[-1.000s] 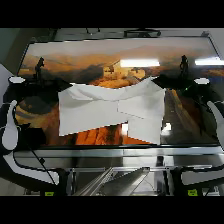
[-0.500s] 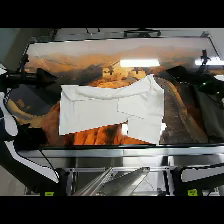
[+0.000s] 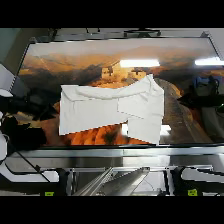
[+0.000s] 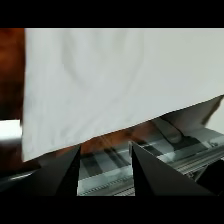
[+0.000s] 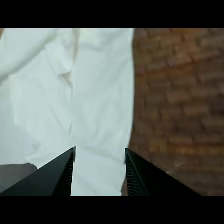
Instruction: Fold the shirts.
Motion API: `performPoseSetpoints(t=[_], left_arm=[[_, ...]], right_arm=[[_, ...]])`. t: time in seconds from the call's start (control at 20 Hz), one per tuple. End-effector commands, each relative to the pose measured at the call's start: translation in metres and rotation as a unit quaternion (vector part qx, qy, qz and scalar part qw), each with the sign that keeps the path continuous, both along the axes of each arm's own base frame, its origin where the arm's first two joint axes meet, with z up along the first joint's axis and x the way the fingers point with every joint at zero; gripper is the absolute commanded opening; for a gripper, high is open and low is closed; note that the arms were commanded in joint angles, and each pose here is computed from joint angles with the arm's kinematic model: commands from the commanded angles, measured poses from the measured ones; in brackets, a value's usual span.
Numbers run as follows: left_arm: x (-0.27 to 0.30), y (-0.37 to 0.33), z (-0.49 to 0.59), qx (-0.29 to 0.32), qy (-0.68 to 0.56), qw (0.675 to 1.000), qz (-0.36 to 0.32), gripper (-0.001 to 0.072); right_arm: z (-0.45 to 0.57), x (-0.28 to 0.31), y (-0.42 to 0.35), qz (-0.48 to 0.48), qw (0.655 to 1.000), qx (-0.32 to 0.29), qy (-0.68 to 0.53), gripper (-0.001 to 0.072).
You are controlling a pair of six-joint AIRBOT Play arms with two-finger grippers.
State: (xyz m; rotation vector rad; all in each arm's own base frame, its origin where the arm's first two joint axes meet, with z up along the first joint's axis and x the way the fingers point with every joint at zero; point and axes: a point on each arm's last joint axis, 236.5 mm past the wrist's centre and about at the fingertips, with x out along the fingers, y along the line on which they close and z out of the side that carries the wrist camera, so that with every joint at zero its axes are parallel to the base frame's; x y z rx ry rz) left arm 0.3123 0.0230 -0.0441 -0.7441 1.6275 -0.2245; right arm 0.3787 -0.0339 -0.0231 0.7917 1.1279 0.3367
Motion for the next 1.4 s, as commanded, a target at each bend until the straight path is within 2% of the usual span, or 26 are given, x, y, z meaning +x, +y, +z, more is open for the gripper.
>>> performPoseSetpoints(t=[0.0, 0.25, 0.5, 0.6, 0.65, 0.7, 0.9, 1.15, 1.35], left_arm=[[-0.051, 0.014, -0.045, 0.051, 0.028, 0.997, 0.04, 0.0325], [-0.054, 0.019, -0.075, 0.068, 0.004, 0.996, 0.059, 0.0325], [-0.015, -0.037, -0.06, -0.015, -0.096, 0.994, 0.042, 0.0332], [-0.015, -0.051, -0.06, -0.021, -0.103, 0.994, 0.021, 0.0325], [-0.015, -0.052, -0.06, -0.021, -0.103, 0.994, 0.018, 0.0127], [-0.014, -0.053, -0.058, -0.025, -0.104, 0.994, 0.019, 0.003], [-0.006, -0.051, -0.045, -0.03, -0.115, 0.993, 0.008, 0.003], [0.009, -0.049, -0.022, -0.036, -0.136, 0.99, -0.012, 0.0029], [0.021, -0.045, -0.004, -0.035, -0.155, 0.987, -0.023, 0.003]], right_arm=[[-0.02, -0.026, 0.001, -0.011, 0.999, -0.005, 0.034, 0.0366], [-0.014, -0.031, 0.01, 0.003, 0.999, 0.015, 0.04, 0.0366], [-0.014, -0.032, 0.01, 0.002, 0.999, 0.016, 0.041, 0.0368], [-0.014, -0.035, 0.013, 0.008, 0.999, 0.021, 0.045, 0.0368], [-0.016, -0.036, 0.014, 0.01, 0.999, 0.023, 0.049, 0.0368], [-0.018, -0.038, 0.016, 0.01, 0.998, 0.026, 0.053, 0.0368], [-0.045, -0.046, 0.034, 0.019, 0.996, 0.037, 0.085, 0.0368], [-0.089, -0.021, 0.064, 0.024, 0.996, -0.005, 0.09, 0.0367], [-0.101, -0.014, 0.079, 0.022, 0.995, -0.012, 0.096, 0.0366]])
